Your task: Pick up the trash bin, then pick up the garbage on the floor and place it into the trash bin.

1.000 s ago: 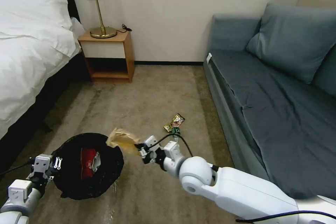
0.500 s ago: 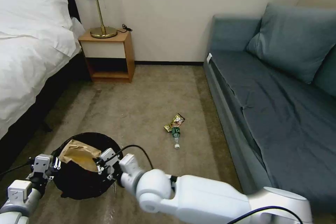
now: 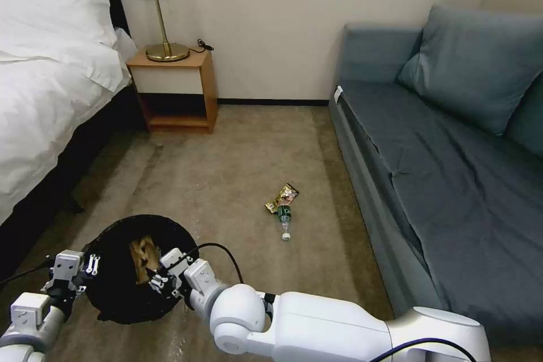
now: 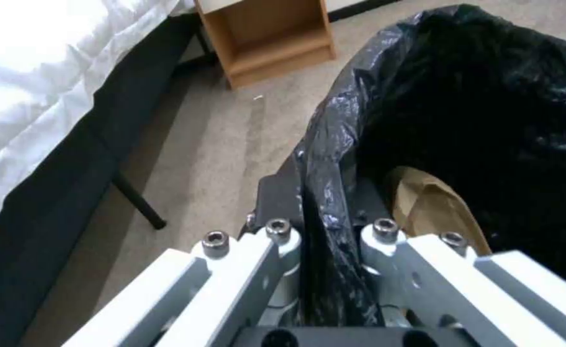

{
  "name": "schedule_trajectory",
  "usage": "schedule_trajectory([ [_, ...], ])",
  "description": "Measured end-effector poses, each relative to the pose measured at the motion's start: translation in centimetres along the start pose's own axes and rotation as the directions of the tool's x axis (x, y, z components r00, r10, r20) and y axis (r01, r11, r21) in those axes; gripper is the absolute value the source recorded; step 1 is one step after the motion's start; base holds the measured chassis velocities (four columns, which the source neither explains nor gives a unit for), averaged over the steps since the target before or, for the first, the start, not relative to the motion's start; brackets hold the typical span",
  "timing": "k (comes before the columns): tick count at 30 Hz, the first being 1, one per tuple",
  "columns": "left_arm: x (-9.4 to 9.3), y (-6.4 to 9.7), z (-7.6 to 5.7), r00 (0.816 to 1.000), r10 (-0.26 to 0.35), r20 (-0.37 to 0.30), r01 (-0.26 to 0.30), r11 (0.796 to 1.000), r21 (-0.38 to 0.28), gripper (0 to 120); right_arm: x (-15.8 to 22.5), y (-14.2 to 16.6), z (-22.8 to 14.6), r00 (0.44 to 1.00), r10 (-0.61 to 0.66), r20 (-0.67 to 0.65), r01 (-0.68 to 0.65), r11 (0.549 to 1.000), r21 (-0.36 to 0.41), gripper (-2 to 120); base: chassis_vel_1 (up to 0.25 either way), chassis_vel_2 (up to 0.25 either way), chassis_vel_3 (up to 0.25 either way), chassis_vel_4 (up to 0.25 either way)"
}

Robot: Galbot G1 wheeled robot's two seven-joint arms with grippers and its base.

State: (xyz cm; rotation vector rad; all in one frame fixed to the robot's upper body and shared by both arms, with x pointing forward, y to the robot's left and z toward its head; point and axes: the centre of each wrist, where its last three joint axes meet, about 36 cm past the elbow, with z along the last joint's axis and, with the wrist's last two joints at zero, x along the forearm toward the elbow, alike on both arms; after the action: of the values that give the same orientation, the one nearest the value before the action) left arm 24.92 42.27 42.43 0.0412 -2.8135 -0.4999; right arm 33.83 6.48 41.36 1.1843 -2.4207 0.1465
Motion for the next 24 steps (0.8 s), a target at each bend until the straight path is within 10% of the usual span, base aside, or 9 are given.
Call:
schedule_trajectory([
  [8,-0.1,0.9,-0.1,1.000,0.001,0.000,-0.001,1.000,-0.012,6,1.2,-2.8,-1.6,0.994,0.107,-0.032,-0.108,0.993,-0.046,99,0.000,0.000,0.000,0.000],
  [24,0.0,2.2,-0.3,1.000,0.009,0.001,-0.009,1.000,-0.029,6,7.0,-13.7,2.0,0.891,0.425,-0.156,-0.436,0.899,-0.039,100,0.000,0.000,0.000,0.000],
])
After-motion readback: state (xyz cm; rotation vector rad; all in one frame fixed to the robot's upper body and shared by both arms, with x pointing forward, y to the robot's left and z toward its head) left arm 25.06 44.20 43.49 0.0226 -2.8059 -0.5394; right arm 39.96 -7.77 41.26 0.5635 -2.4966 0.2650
